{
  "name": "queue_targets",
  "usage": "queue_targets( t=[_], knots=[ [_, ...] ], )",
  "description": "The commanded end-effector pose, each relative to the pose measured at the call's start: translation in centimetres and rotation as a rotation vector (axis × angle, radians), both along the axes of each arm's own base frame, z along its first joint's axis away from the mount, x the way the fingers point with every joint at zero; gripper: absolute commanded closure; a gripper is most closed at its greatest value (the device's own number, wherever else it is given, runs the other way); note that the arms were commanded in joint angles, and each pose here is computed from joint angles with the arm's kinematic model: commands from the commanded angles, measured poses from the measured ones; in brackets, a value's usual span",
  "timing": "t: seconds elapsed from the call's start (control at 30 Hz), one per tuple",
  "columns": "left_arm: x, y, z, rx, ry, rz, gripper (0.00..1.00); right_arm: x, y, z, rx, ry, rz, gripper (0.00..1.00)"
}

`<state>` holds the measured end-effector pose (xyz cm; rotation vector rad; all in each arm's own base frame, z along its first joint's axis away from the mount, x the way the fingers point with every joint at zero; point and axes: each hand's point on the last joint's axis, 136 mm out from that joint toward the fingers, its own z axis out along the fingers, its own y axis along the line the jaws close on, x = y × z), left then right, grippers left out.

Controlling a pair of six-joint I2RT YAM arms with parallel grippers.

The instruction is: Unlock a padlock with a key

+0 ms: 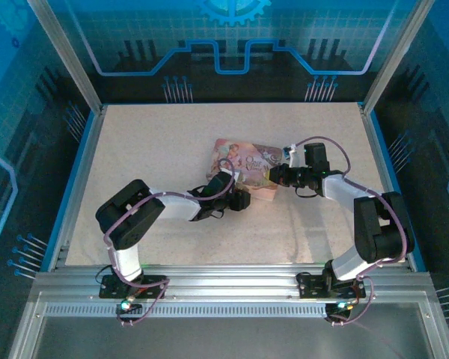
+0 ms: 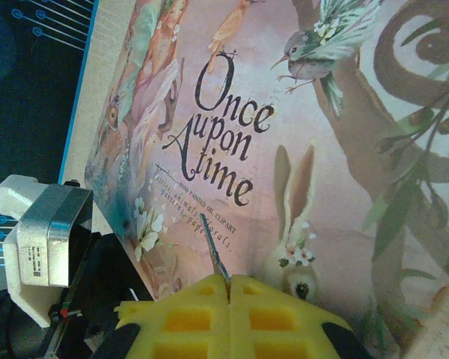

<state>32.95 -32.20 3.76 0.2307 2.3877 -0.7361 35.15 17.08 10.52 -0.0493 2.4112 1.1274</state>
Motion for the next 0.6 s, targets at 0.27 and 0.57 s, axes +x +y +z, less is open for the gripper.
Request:
queue_targets(
  t=[0.27,0.57],
  knots=[
    [1.4,-1.8,1.9,-0.054,-0.056,0.015,0.56,-1.8,-0.5,-2.2,-0.044,0.089,-0.006,0.98],
    [1.9,-2.4,1.6,-0.046,-0.053,0.035,0.58,-1.9,-0.5,-2.0,-0.043,0.088,-0.007,0.98]
  ],
)
